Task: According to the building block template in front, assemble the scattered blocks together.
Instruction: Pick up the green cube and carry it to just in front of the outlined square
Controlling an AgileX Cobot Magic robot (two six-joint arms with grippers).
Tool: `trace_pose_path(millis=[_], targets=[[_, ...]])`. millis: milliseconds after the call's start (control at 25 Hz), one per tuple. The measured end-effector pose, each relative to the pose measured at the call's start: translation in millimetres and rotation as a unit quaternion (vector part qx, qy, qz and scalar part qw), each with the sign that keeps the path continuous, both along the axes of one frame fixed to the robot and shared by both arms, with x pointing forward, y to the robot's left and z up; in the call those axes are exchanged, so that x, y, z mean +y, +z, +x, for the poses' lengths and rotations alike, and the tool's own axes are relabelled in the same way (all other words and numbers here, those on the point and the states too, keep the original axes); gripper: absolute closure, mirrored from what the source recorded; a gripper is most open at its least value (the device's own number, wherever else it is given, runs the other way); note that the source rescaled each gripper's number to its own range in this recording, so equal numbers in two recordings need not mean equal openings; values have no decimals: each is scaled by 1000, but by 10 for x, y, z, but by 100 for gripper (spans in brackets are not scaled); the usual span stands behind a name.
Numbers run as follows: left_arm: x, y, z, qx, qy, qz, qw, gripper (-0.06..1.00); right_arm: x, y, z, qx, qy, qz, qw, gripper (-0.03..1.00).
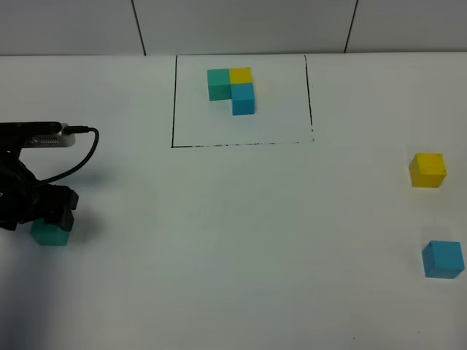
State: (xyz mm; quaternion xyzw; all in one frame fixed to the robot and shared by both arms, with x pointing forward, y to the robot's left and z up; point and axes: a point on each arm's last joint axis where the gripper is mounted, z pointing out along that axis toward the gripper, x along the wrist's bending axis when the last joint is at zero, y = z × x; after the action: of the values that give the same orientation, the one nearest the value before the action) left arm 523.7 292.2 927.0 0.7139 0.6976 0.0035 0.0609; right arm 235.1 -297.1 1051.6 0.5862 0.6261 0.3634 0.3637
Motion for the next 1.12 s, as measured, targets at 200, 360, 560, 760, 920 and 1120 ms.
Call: trace_pose_path(millis=[200, 360, 560, 760, 920, 1120], targets=[[1, -188, 30, 24, 1, 1, 1000, 14, 0, 0, 0, 0, 0, 0, 1000, 39], [2, -297, 43, 37, 1, 2, 999, 24, 0, 0, 0, 0, 0, 0, 1000, 39], [2, -312, 58, 31, 3, 1, 1000, 76, 0, 0, 0, 0, 0, 0, 1000, 39], [-2, -304, 62, 33, 2, 0, 999, 94, 0, 0, 0, 0, 0, 0, 1000, 39], [-129, -172, 154, 40, -67, -1, 997, 94, 0, 0, 0, 0, 0, 0, 1000, 39], [-593, 153, 372, 8, -286, 13, 958, 94, 0, 0, 0, 0, 0, 0, 1000, 39]])
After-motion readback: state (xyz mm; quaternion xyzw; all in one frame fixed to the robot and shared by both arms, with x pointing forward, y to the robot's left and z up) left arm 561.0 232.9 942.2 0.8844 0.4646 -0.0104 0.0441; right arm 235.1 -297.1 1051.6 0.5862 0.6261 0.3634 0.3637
